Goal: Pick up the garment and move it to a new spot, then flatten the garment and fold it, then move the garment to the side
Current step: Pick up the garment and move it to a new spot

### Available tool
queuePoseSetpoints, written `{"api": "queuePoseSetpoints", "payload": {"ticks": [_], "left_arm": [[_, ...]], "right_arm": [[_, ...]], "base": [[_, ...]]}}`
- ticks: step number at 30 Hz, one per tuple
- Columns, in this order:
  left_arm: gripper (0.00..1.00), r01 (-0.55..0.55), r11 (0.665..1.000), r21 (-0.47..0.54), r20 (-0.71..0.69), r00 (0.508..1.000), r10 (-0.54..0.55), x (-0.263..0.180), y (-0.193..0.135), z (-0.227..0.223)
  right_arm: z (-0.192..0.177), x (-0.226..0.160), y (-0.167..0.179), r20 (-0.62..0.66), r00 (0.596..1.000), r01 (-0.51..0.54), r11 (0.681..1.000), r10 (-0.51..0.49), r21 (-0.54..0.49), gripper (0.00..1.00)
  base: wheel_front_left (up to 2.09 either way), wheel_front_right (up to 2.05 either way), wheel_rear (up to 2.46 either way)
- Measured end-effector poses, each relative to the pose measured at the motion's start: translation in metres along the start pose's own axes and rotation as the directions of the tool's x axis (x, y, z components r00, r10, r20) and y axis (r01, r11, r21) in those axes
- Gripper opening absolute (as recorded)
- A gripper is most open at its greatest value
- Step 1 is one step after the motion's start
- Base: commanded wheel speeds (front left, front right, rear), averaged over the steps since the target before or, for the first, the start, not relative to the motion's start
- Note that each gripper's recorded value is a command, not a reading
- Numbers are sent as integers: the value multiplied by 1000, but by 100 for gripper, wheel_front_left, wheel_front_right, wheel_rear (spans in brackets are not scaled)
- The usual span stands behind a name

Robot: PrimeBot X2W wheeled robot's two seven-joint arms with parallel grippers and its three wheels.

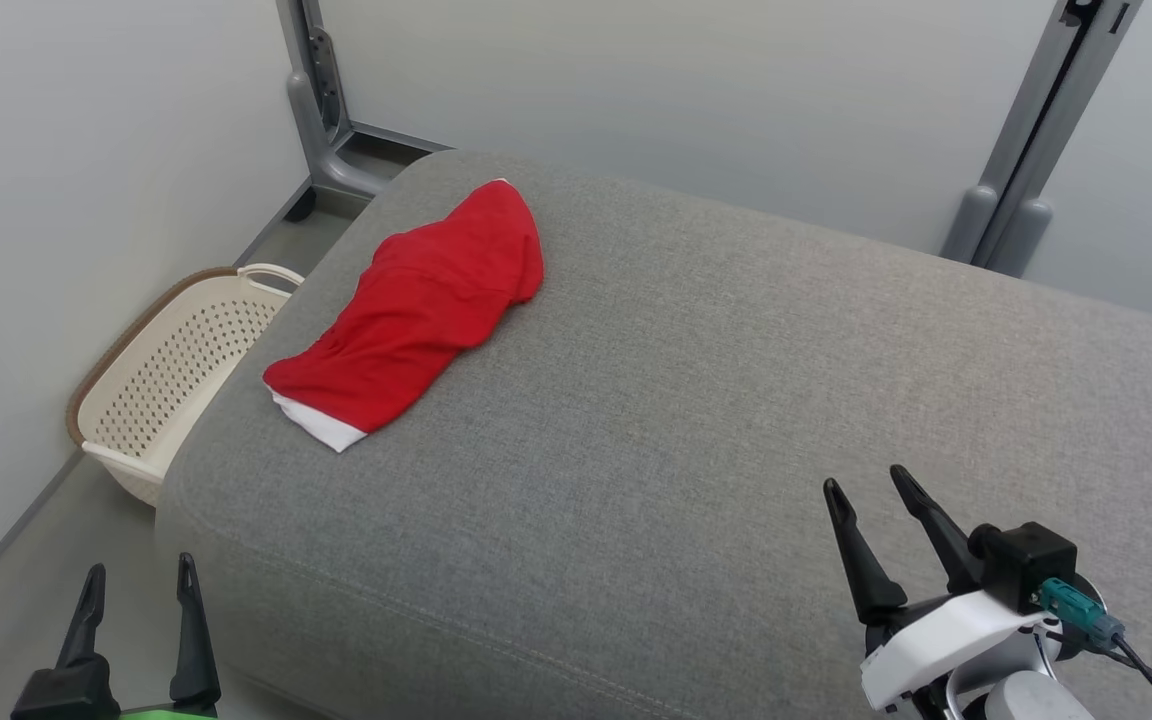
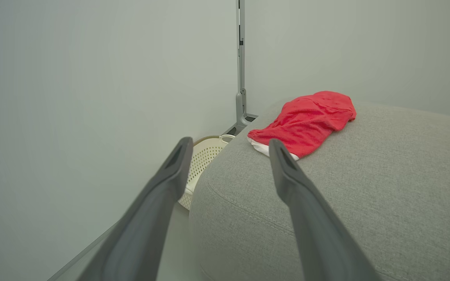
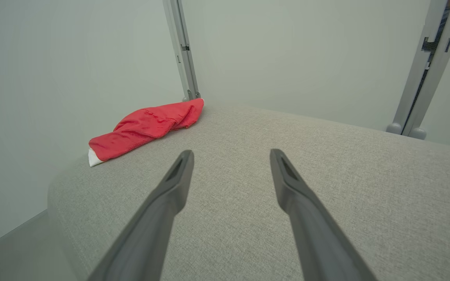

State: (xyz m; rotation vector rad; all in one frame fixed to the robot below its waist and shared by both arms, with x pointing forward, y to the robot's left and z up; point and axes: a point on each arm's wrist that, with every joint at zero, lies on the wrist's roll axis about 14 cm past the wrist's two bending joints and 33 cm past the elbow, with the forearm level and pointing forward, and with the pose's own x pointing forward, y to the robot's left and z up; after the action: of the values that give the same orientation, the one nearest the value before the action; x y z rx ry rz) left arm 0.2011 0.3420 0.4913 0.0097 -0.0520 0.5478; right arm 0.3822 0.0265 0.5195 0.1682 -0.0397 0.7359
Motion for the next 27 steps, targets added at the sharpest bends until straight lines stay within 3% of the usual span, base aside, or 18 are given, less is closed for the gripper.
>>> {"api": "queuePoseSetpoints", "payload": {"ticks": [14,27], "left_arm": [[100,19,1000,-10,0,1000,-19,3,-8,1],[100,180,983,34,140,973,-183,71,-52,60]], "right_arm": [[-4,-1,2,-12,1000,-9,1000,9,1,100],[1,-9,-12,-2,1000,23,1000,-23,-9,100]], "base": [[0,0,0],[0,0,0]]}}
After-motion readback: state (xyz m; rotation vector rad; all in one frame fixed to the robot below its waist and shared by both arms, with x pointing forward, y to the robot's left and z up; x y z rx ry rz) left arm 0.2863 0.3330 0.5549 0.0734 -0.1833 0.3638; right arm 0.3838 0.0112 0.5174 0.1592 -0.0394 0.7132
